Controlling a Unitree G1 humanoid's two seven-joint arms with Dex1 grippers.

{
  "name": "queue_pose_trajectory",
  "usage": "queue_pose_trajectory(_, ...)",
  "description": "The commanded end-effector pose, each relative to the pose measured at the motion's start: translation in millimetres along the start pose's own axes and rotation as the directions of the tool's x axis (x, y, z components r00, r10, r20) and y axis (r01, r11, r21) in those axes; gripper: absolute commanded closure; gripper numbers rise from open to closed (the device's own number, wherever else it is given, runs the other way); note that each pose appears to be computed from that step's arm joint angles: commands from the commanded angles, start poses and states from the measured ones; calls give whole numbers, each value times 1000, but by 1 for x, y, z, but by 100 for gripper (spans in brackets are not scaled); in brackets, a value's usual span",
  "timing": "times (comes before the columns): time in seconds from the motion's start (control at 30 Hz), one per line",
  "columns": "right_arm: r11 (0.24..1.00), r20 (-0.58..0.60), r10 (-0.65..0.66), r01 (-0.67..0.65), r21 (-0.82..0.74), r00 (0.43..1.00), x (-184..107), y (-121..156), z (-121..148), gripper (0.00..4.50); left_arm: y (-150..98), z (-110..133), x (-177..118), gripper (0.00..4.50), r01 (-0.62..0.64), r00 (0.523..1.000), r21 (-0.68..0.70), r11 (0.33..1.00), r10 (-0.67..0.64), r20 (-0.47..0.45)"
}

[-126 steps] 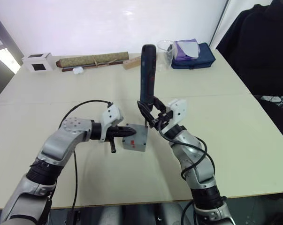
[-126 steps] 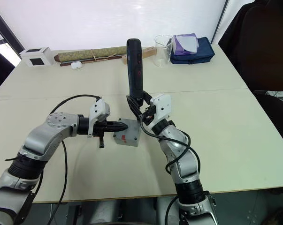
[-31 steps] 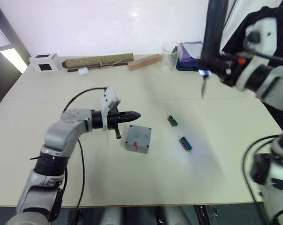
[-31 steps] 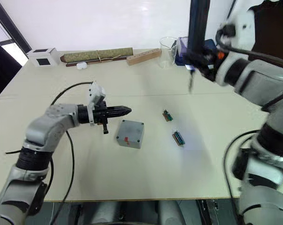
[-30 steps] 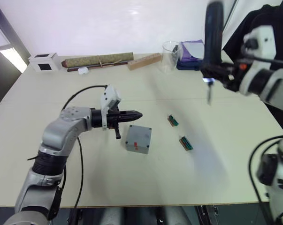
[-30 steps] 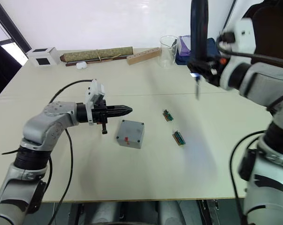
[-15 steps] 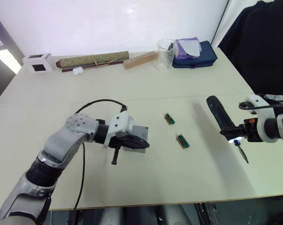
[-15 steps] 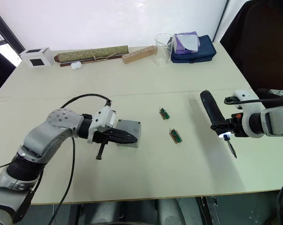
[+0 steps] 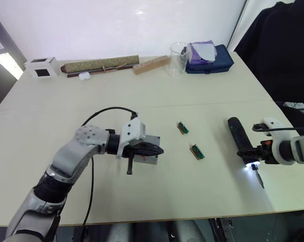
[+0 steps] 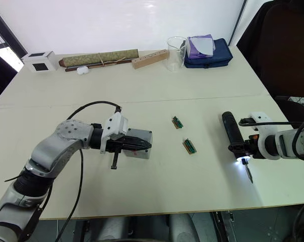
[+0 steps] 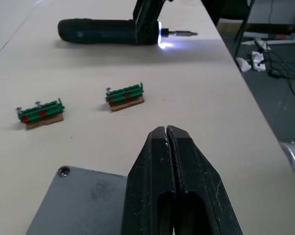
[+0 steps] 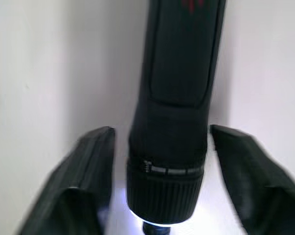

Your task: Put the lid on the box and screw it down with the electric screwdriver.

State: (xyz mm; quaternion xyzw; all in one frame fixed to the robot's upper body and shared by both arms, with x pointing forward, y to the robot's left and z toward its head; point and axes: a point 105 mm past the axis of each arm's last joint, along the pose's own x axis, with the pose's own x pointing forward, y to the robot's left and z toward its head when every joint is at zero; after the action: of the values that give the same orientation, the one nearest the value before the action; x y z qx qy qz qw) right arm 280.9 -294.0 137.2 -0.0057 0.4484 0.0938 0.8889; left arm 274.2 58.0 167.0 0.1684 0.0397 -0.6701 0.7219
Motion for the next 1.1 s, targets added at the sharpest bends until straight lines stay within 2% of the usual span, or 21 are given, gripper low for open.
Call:
queue_pose_trajectory(0.03,998,93,-26,32,-63,995,-9,1,21,4,18,14,-17,450,-64,998,14,998,64,27)
queue_pose_trajectory(0.17,979,179,-2,39,-202,984,-23,11,41,4,35,20,-36,450,-131,990,-27,991,133,43)
queue_pose_trajectory(0.27,926,303,21,96,-365,953,-44,26,70,4,60,20,-60,450,-263,964,-43,964,265,32)
queue_pose_trajectory(0.33,853,401,90,137,-503,912,-58,53,95,4,81,11,-82,450,-405,913,-77,911,407,8)
queue_pose_trajectory(0.4,781,409,190,116,-614,892,-57,82,99,4,85,0,-89,450,-450,892,-120,885,451,-16)
queue_pose_trajectory(0.47,754,366,306,11,-657,879,-49,107,90,4,80,-14,-87,450,-452,892,-131,882,449,-55)
queue_pose_trajectory(0.53,677,280,441,-111,-728,853,-41,136,70,4,71,-29,-85,450,-436,899,-129,891,423,-114)
queue_pose_trajectory(0.6,570,150,561,-248,-783,814,-24,168,36,4,59,-43,-82,450,-426,901,-149,892,404,-158)
queue_pose_trajectory(0.67,528,83,626,-343,-777,775,-12,187,15,4,52,-49,-80,450,-423,902,-168,891,396,-171)
queue_pose_trajectory(0.77,496,30,671,-418,-761,741,8,208,-2,4,44,-57,-72,450,-411,905,-173,895,378,-194)
queue_pose_trajectory(0.87,489,20,689,-444,-751,725,20,220,-6,4,37,-62,-63,450,-392,911,-172,904,356,-207)
queue_pose_trajectory(1.1,459,-15,706,-472,-753,708,32,231,-15,4,29,-66,-40,450,-325,932,-132,937,293,-214)
